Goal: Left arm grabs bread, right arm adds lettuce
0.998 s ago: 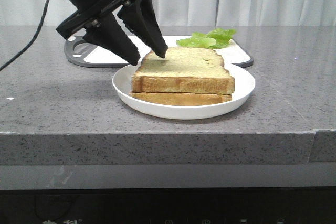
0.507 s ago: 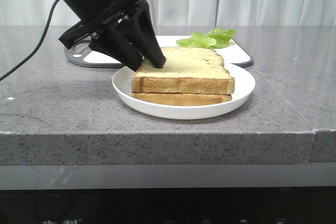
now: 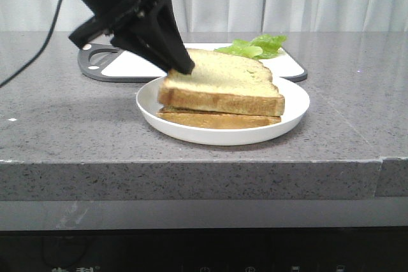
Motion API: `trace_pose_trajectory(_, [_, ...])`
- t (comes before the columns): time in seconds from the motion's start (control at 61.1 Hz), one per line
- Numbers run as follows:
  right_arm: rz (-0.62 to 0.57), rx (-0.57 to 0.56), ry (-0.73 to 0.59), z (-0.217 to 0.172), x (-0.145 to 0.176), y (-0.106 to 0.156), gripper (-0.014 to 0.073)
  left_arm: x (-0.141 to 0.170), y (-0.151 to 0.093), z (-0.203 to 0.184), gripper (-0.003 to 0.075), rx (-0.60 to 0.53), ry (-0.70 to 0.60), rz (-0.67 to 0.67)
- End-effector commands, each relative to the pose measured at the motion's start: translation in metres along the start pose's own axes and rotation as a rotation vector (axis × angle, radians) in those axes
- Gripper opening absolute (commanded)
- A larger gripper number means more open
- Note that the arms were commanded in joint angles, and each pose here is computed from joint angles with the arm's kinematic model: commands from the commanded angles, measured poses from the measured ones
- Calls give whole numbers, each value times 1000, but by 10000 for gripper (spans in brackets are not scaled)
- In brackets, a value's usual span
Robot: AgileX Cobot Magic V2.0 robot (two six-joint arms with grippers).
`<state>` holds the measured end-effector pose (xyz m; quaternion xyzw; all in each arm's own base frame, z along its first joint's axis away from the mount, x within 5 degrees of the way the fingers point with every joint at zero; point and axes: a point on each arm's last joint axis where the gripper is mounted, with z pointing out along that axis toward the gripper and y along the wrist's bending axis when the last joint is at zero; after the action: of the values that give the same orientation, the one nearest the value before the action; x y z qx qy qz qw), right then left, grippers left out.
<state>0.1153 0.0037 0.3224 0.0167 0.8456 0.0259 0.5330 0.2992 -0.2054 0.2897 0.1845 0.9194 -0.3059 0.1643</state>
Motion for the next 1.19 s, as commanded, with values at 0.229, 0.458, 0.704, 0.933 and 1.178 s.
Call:
trace_pose_trajectory(0.229, [64,-45,-161,1,-24,4,403,4,-21,-126,-20,-12,-323,70])
trace_pose_trajectory(0.458, [98,-53,-73,32,-47,7,403,47,-24,-171,-20,-85,-437,102])
trace_pose_trajectory(0.704, [125,-54,69,87,-76,11,403,94,-15,-194,-20,-226,-523,107])
trace_pose_trajectory(0.933, [157,-101,174,141,-94,19,403,114,-9,-203,-20,-284,-563,82])
trace_pose_trajectory(1.178, [196,-279,241,201,-111,36,403,113,-9,-202,-20,-282,-561,80])
